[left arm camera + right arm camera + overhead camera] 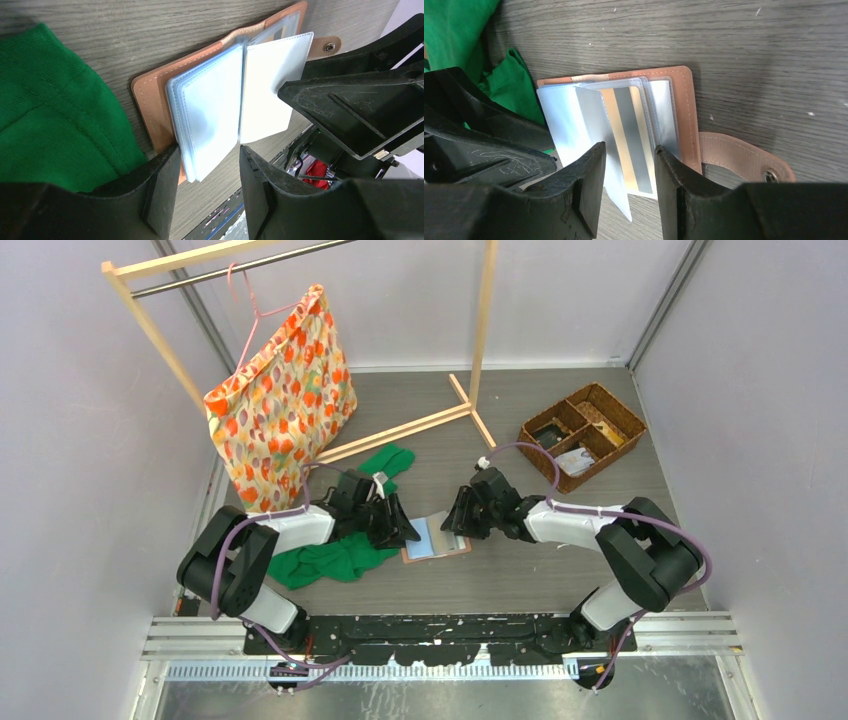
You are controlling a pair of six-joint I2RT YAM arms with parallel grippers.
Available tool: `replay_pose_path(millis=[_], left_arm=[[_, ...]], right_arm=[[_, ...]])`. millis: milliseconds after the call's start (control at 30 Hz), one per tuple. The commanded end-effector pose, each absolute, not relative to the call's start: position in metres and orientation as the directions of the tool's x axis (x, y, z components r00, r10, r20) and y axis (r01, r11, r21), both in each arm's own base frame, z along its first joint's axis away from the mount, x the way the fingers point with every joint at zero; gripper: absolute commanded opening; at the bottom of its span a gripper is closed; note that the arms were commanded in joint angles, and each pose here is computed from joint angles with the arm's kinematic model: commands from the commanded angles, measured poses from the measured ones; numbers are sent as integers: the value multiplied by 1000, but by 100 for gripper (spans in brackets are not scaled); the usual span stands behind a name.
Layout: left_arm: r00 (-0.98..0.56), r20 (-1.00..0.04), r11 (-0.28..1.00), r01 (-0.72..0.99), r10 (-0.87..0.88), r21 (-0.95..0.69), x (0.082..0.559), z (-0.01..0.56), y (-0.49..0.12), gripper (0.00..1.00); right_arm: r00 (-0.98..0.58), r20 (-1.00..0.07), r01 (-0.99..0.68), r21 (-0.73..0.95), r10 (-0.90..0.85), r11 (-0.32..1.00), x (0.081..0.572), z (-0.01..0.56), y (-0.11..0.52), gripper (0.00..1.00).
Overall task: Take the credit cards out of the card holder
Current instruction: Remove the credit card from the card holder.
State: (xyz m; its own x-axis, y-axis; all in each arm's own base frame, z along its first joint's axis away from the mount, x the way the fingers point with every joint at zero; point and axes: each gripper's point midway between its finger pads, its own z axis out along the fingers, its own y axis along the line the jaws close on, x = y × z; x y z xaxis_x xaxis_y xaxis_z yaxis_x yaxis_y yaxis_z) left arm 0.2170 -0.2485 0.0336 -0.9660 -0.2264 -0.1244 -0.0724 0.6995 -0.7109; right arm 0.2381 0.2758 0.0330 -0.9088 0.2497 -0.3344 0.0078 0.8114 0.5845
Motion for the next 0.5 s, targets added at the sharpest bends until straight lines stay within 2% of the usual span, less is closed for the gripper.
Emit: replay_pose_path(millis=[0, 467], left_arm=[[-962, -141, 770, -93, -233, -631, 215, 15, -231, 49], [-962, -142, 769, -92, -232, -633, 214, 16, -231, 49]], right_arm=[[-923, -301, -45, 703, 240, 710, 232, 55, 306, 45], [-921, -337, -127, 735, 196, 665, 226, 89, 318, 46]])
